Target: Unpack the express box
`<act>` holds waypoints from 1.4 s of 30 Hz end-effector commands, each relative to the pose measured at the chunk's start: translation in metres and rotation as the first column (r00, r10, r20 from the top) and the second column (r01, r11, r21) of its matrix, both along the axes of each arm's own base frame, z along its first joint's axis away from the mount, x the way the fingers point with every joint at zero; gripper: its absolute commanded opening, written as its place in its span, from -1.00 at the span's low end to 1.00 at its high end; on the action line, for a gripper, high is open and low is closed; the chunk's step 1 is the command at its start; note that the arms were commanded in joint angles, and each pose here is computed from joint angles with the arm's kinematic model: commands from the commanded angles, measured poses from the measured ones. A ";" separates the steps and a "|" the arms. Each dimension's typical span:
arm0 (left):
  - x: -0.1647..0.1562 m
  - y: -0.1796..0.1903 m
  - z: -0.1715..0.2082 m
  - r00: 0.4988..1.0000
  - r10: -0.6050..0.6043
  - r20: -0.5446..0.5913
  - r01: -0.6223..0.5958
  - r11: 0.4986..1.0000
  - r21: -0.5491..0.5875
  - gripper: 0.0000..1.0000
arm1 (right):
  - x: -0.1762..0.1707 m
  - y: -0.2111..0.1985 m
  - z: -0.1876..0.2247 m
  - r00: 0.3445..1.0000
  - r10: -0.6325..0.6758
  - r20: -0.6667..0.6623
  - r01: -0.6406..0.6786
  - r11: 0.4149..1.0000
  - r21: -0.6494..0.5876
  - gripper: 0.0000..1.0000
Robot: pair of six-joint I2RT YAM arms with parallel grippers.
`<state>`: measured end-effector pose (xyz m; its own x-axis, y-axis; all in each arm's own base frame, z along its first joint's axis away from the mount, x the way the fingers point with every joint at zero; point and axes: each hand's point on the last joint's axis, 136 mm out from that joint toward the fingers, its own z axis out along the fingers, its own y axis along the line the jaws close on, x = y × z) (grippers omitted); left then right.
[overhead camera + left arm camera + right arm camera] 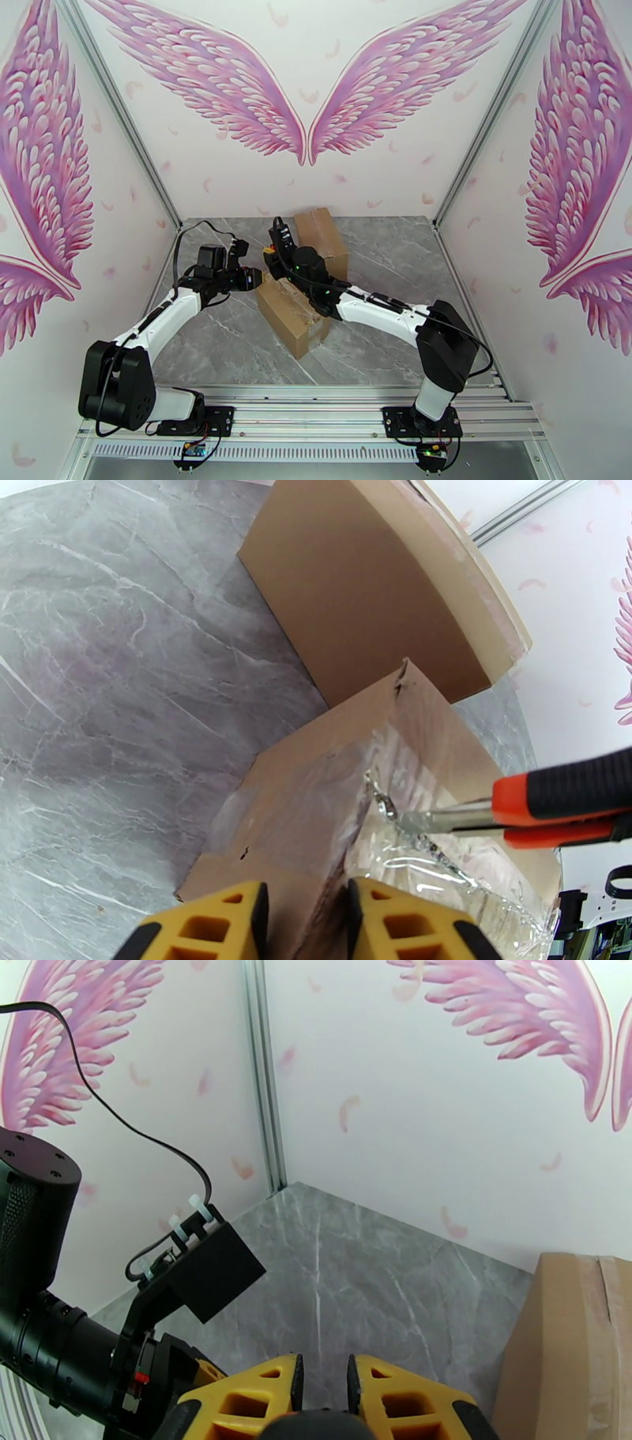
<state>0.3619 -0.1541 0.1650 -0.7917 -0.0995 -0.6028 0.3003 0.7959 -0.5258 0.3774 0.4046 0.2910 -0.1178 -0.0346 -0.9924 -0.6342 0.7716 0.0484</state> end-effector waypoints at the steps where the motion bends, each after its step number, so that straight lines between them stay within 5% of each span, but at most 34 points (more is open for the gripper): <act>1: -0.023 0.029 -0.071 0.968 0.121 -0.222 -0.089 0.985 0.147 -0.39 | -0.011 -0.010 -0.004 1.000 -0.010 -0.021 0.009 0.999 -0.049 -1.00; 10: -0.025 0.025 -0.052 0.979 0.108 -0.174 -0.089 0.989 0.114 -0.38 | -0.023 -0.017 0.001 0.999 0.010 -0.045 -0.012 0.998 -0.060 -1.00; 18: -0.015 0.010 0.018 0.999 0.027 0.030 -0.029 0.997 0.068 0.07 | -0.026 -0.009 -0.005 0.997 0.056 -0.058 -0.060 0.996 -0.073 -1.00; 23: -0.003 0.005 0.032 0.997 -0.016 0.077 0.009 0.996 0.084 0.19 | -0.026 -0.009 -0.006 0.997 0.057 -0.058 -0.061 0.995 -0.080 -1.00; 36: 0.009 -0.017 -0.002 0.994 -0.106 -0.013 0.107 0.993 0.043 0.19 | -0.030 -0.002 -0.003 0.994 0.099 -0.048 -0.102 0.991 -0.081 -1.00; 42: 0.016 -0.007 -0.021 0.997 -0.033 -0.064 0.038 0.997 0.070 -0.14 | -0.031 -0.002 -0.003 0.993 0.106 -0.051 -0.110 0.990 -0.088 -1.00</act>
<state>0.3695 -0.1733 0.1643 -0.8075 -0.0140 -0.5897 0.3681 0.7693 -0.5223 0.3561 0.3981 0.2852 -0.1412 -0.1245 -0.9821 -0.6808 0.7324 0.0051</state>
